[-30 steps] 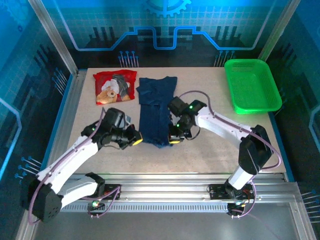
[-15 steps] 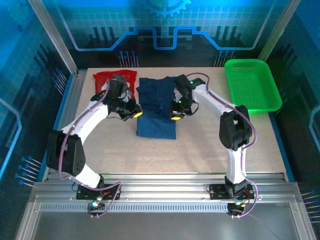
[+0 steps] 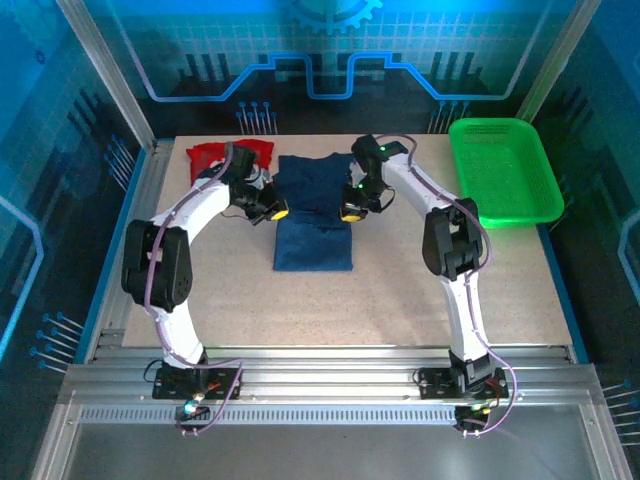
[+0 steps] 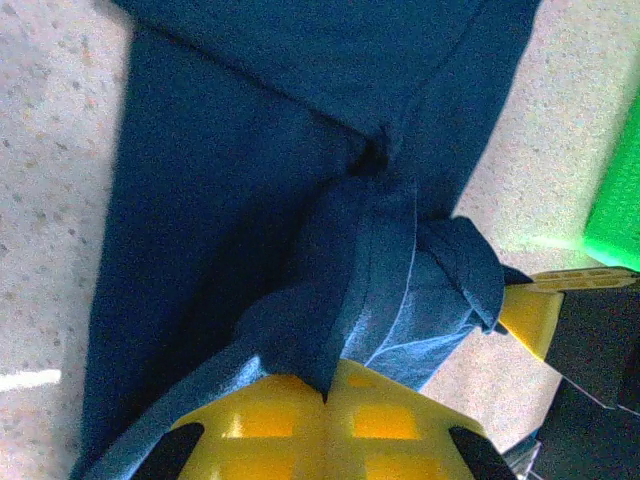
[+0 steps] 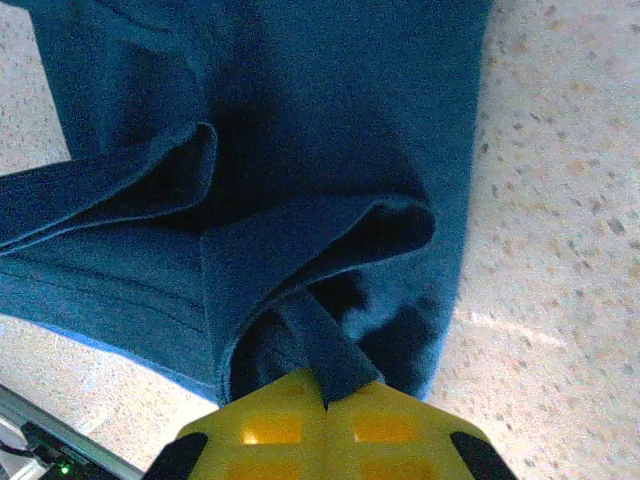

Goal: Fold and stack the t-shirts

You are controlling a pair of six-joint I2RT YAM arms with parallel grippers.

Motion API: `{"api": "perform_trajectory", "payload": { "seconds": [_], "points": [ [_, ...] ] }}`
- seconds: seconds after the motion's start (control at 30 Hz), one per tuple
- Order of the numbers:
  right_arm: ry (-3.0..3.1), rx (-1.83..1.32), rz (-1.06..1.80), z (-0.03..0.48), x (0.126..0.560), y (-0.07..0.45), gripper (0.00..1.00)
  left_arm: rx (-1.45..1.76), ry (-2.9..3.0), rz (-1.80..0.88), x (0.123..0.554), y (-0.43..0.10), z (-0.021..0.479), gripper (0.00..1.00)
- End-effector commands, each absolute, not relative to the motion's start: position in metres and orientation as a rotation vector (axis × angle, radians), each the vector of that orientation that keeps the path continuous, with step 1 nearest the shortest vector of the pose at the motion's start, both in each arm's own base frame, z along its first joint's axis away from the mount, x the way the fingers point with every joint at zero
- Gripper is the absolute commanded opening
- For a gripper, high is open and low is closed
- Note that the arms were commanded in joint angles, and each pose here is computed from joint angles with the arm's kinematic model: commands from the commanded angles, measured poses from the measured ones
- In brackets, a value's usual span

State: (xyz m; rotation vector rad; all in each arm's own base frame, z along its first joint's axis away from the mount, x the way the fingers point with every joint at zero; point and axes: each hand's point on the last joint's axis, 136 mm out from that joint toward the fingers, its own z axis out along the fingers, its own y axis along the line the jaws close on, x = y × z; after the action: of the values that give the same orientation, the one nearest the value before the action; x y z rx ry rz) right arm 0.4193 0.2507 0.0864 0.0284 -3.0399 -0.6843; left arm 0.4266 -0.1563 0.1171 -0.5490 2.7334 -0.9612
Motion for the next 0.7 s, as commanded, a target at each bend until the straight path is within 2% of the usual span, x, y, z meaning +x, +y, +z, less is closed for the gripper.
{"api": "perform_trajectory", "payload": {
  "seconds": [0.0, 0.1, 0.13, 0.17, 0.2, 0.27, 0.3, 0.4, 0.5, 0.57, 0.67],
  "points": [
    [-2.985, -0.013, -0.691, 0.069, 0.426, 0.247, 0.03, -0.507, 2.700, -0.987, 0.449, -0.151, 0.117, 0.00],
    [-2.974, -0.068, -0.707, 0.057, 0.438, 0.245, 0.11, -0.522, 2.692, -1.000, 0.465, -0.149, 0.108, 0.00],
    [-2.970, -0.087, -0.727, 0.054, 0.444, 0.246, 0.17, -0.530, 2.684, -1.014, 0.472, -0.149, 0.107, 0.09],
    [-2.968, -0.109, -0.759, 0.054, 0.450, 0.247, 0.26, -0.537, 2.667, -1.033, 0.479, -0.150, 0.109, 0.25],
    [-2.959, -0.143, -0.806, 0.055, 0.458, 0.249, 0.35, -0.536, 2.642, -1.055, 0.486, -0.152, 0.114, 0.34],
    [-2.935, -0.233, -0.976, 0.068, 0.480, 0.255, 0.47, -0.531, 2.583, -1.102, 0.502, -0.157, 0.135, 0.46],
    [-2.941, -0.273, -1.034, 0.076, 0.491, 0.254, 0.51, -0.522, 2.549, -1.123, 0.510, -0.159, 0.148, 0.50],
    [-2.992, -0.370, -1.242, 0.124, 0.526, 0.248, 0.56, -0.515, 2.439, -1.143, 0.531, -0.154, 0.194, 0.55],
    [-3.082, -0.360, -1.347, 0.176, 0.536, 0.238, 0.58, -0.522, 2.348, -1.147, 0.534, -0.139, 0.240, 0.58],
    [-3.134, -0.280, -1.370, 0.208, 0.524, 0.233, 0.60, -0.514, 2.318, -1.141, 0.521, -0.131, 0.259, 0.60],
    [-3.166, -0.200, -1.258, 0.219, 0.486, 0.227, 0.60, -0.474, 2.341, -1.111, 0.484, -0.126, 0.270, 0.62]
  ]
}}
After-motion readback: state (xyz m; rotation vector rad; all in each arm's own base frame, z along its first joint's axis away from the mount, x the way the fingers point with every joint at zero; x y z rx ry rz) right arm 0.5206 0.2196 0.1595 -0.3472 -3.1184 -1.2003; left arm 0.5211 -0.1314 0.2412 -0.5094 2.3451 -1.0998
